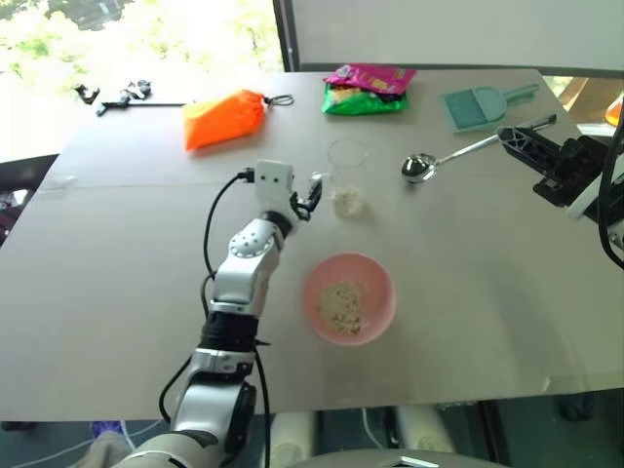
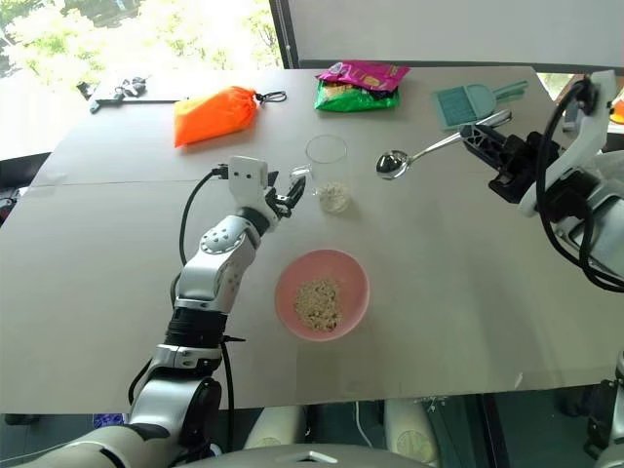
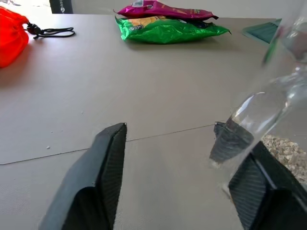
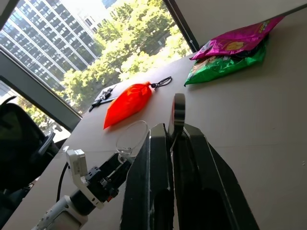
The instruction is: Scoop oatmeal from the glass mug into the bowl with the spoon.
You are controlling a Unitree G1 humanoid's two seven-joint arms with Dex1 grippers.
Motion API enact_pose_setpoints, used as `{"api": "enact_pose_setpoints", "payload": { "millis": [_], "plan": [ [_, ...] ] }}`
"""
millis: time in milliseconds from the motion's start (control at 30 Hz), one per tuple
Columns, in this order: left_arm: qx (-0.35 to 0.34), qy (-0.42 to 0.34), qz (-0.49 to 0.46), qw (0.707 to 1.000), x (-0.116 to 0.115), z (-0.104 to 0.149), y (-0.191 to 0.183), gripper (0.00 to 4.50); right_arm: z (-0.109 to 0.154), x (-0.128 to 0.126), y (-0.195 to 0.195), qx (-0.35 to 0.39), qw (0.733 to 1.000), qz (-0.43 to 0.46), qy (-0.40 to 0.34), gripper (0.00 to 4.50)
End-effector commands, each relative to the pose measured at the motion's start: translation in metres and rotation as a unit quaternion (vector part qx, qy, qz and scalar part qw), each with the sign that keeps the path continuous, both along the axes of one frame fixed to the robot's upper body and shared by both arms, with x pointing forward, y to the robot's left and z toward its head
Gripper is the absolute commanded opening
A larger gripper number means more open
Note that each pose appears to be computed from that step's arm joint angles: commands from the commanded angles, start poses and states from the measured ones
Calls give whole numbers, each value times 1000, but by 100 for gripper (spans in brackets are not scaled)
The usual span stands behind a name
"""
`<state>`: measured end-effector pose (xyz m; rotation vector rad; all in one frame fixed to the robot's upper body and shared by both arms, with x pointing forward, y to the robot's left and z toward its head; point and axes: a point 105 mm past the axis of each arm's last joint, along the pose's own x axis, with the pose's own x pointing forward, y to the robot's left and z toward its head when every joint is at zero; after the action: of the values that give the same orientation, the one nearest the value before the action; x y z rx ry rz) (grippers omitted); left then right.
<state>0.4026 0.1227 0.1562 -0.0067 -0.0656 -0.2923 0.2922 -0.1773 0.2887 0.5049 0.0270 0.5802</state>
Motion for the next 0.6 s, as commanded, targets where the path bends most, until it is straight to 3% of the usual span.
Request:
{"api": "enact_pose_setpoints", "payload": {
  "millis": [33, 67, 600],
  "plan": [
    [1, -37, 4, 999, 0, 18, 0, 132, 11, -6, 2, -1, 1000, 5, -29, 0],
    [4, -40, 9, 999, 0, 18, 1, 98, 11, -6, 2, -1, 1000, 5, -28, 0],
    [12, -53, 31, 998, 8, 26, 9, 98, 7, -4, 6, -6, 999, 14, -29, 0]
  ]
}}
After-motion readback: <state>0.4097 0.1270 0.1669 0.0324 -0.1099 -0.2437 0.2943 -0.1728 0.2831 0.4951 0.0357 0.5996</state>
